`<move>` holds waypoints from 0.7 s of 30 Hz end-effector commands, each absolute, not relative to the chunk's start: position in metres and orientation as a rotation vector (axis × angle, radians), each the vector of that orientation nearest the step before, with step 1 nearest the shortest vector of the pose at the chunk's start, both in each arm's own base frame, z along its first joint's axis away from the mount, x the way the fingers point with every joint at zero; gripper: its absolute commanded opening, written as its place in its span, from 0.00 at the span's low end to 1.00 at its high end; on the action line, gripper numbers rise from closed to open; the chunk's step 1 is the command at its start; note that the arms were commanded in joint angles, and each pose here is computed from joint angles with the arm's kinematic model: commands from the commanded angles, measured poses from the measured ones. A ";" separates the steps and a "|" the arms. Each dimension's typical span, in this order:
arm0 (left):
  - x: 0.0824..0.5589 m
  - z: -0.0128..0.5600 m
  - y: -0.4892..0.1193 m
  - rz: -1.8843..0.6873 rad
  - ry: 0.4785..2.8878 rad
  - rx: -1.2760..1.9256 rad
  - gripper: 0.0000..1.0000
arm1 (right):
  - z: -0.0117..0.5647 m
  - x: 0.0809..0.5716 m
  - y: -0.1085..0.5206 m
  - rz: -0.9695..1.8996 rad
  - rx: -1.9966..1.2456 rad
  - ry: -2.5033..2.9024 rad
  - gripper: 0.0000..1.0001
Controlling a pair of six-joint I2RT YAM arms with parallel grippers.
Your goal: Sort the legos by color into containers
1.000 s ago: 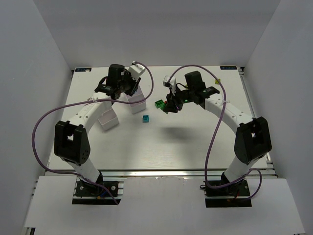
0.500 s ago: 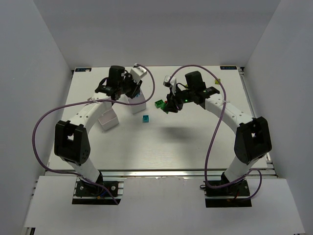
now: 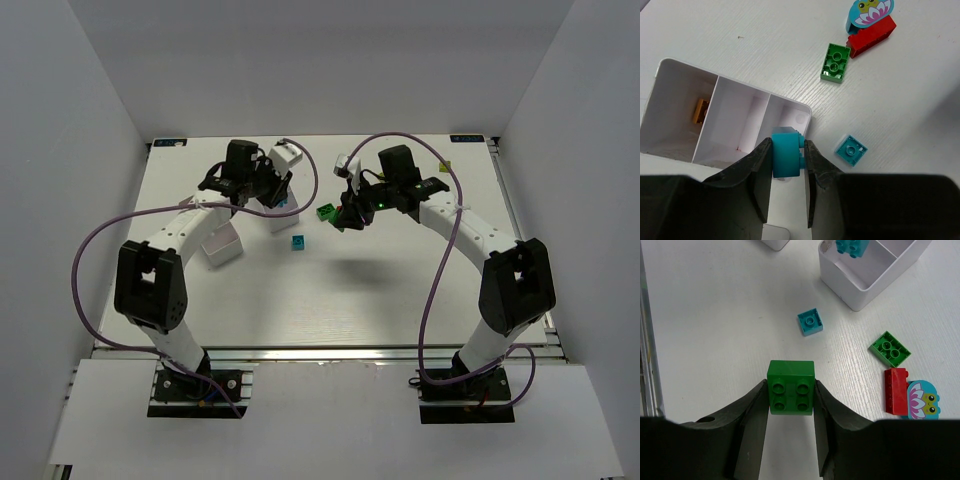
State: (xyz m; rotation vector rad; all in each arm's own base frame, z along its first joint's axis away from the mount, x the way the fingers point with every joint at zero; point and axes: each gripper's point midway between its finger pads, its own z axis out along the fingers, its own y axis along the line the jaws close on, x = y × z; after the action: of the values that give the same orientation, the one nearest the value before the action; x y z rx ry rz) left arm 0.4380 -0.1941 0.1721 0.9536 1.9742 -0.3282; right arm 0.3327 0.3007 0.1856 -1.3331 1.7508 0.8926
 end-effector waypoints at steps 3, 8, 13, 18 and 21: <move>0.439 0.171 -0.196 -0.347 1.964 0.958 0.09 | 0.197 0.334 0.300 0.886 -1.327 1.711 0.00; 0.446 0.165 -0.194 -0.337 1.976 0.938 0.18 | 0.197 0.336 0.300 0.885 -1.326 1.712 0.00; 0.455 0.156 -0.187 -0.294 2.007 0.898 0.31 | 0.197 0.336 0.301 0.883 -1.329 1.711 0.00; 0.460 0.156 -0.186 -0.295 2.009 0.871 0.47 | 0.195 0.336 0.301 0.881 -1.329 1.715 0.00; 0.463 0.156 -0.185 -0.291 2.012 0.858 0.52 | 0.197 0.337 0.301 0.882 -1.328 1.711 0.00</move>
State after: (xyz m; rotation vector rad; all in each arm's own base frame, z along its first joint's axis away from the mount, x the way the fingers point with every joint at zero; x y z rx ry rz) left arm 0.4537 -0.1861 0.1384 0.8944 2.0548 -0.3025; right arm 0.3328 0.3007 0.1856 -1.3333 1.7507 0.8919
